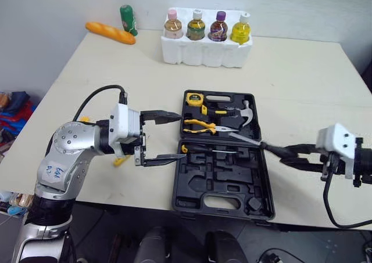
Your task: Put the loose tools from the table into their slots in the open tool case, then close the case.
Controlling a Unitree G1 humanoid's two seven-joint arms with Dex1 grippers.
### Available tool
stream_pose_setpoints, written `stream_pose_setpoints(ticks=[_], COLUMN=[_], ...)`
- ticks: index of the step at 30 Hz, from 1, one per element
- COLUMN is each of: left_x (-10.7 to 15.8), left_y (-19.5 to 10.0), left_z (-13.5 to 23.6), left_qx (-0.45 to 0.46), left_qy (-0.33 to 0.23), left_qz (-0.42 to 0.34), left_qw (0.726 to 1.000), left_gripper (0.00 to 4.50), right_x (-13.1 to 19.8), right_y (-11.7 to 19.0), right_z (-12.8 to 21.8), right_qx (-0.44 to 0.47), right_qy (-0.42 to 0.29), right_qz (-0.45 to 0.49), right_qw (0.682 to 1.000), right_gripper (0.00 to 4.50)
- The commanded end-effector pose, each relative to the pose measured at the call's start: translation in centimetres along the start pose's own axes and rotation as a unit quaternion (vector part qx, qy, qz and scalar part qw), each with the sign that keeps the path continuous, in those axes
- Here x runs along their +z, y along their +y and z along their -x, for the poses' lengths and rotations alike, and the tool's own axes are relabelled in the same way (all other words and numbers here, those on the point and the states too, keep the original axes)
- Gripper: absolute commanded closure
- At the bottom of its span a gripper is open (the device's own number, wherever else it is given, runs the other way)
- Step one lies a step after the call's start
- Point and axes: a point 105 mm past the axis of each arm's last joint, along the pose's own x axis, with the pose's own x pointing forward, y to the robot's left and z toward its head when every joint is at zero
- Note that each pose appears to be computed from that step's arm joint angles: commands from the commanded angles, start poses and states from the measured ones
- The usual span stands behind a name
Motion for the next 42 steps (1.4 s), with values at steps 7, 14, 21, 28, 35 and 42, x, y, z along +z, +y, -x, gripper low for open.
stream_pose_setpoints(ticks=[7, 14, 21, 28, 35, 42], left_x=[-1.0, -2.1, -3.4, -4.0, -4.1, -4.2], left_y=[-1.3, -2.4, -2.6, -2.0, -2.3, -2.2], left_z=[0.9, 1.7, 3.1, 4.3, 4.4, 4.4], left_qx=[-0.028, -0.025, -0.034, 0.014, 0.02, 0.029], left_qy=[0.043, 0.078, 0.127, 0.141, 0.147, 0.15], left_qz=[0.006, 0.028, 0.033, 0.046, 0.049, 0.053], left_qw=[0.999, 0.996, 0.991, 0.989, 0.988, 0.987], left_gripper=[0.0, 0.0, 0.0, 0.0, 0.0, 0.0], right_x=[5.4, 5.5, 4.6, 4.3, 3.6, 1.8], right_y=[4.8, 5.4, 4.5, 2.4, -0.4, -0.4], right_z=[-4.0, -6.0, -7.5, -7.6, -7.3, -7.3], right_qx=[0.144, 0.125, 0.115, 0.096, 0.064, 0.081], right_qy=[-0.02, 0.017, 0.02, 0.035, 0.064, 0.109], right_qz=[0.021, 0.028, 0.031, 0.054, 0.078, 0.092], right_qw=[0.989, 0.992, 0.993, 0.993, 0.993, 0.986], right_gripper=[3.57, 3.57, 3.57, 3.57, 3.57, 3.57])
